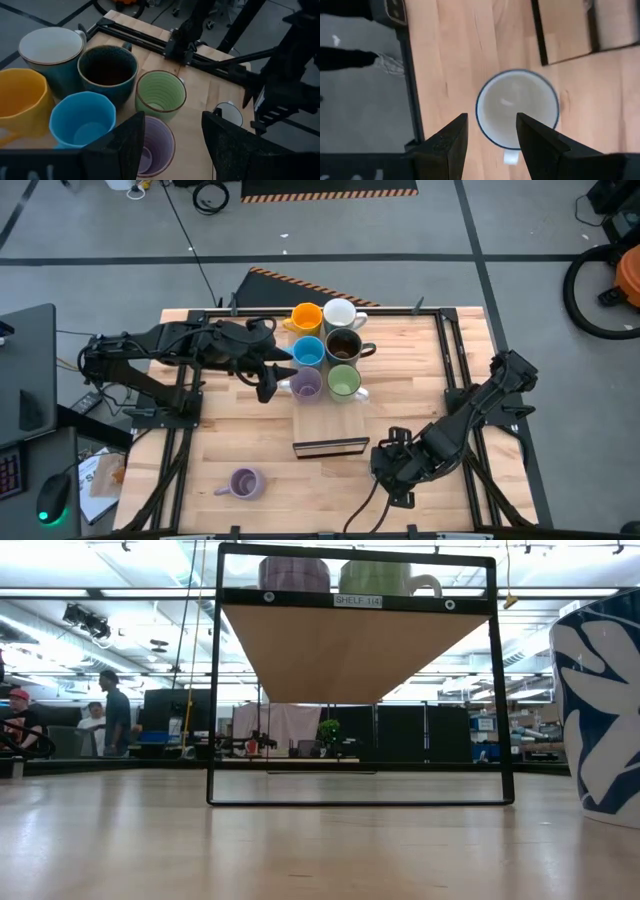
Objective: Place coffee mugs
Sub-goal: Put the blue patterned mug on the shelf
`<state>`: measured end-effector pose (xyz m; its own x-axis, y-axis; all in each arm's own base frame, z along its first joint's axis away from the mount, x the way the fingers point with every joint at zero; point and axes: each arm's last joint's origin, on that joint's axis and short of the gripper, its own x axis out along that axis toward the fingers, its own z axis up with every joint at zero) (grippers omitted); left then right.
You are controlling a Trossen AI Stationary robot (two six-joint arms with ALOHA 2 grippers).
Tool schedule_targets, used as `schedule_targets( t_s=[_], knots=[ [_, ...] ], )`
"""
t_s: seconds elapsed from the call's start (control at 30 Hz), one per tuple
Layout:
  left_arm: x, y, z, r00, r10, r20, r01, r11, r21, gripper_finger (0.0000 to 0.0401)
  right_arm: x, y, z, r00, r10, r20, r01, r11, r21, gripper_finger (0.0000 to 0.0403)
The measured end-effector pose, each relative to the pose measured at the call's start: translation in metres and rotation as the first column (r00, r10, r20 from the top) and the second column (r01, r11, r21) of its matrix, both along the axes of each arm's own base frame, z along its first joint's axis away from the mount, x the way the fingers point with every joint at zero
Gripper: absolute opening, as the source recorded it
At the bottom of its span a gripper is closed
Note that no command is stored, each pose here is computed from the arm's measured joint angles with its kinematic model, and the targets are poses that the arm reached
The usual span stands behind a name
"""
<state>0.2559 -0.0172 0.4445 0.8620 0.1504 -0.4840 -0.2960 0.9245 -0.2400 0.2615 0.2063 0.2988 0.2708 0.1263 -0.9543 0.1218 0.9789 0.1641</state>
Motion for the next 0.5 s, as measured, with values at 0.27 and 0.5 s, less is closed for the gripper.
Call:
schedule_targets(
  t_s=[0.27,0.5],
  knots=[
    [0.000,0.000,0.000,1.000,0.000,0.002,0.000,1.000,0.000,0.0204,-0.005,0.012,-0.031,0.996,0.089,0.008,-0.090,0.995,0.034,0.0172],
    [-0.003,0.002,0.002,1.000,0.005,0.009,-0.005,1.000,0.000,0.0204,-0.008,0.011,-0.049,0.996,0.087,0.017,-0.087,0.996,-0.018,0.0168]
  ],
)
